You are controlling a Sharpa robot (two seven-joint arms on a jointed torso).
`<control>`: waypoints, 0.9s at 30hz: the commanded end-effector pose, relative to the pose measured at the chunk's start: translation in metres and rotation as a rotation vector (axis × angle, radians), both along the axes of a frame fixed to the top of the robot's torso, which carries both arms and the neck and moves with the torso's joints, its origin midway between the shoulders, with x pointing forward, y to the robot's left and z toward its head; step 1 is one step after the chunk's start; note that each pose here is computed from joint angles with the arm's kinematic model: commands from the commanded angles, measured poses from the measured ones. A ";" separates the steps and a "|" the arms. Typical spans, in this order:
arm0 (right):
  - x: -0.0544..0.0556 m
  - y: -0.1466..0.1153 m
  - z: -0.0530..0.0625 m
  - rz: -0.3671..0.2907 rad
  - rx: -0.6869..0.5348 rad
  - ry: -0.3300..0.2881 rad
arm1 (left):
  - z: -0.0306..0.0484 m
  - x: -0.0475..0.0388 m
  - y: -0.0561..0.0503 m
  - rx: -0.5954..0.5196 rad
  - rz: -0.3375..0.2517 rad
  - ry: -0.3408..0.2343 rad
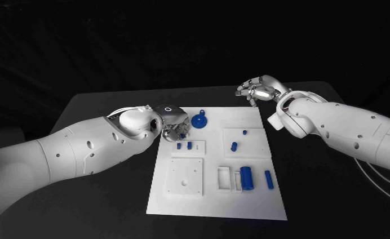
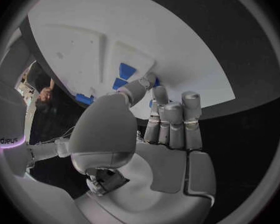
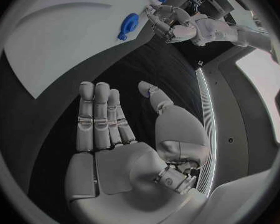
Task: Assemble the parts on the task board
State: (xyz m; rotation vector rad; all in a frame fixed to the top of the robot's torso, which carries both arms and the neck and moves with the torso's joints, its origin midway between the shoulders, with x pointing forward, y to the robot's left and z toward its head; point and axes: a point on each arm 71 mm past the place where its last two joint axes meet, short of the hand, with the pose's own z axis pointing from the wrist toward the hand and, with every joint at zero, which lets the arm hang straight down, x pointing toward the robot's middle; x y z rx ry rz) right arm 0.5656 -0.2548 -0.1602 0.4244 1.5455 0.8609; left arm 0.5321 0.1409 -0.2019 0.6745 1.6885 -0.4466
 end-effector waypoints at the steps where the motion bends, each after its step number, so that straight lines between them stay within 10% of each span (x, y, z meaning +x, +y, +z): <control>1: 0.000 0.001 0.000 0.010 0.004 -0.002 | -0.0077 -0.0013 0.005 0.021 0.015 -0.004; 27: 0.000 0.000 0.000 0.009 0.004 -0.006 | 0.0008 0.0046 0.024 -0.195 0.124 0.008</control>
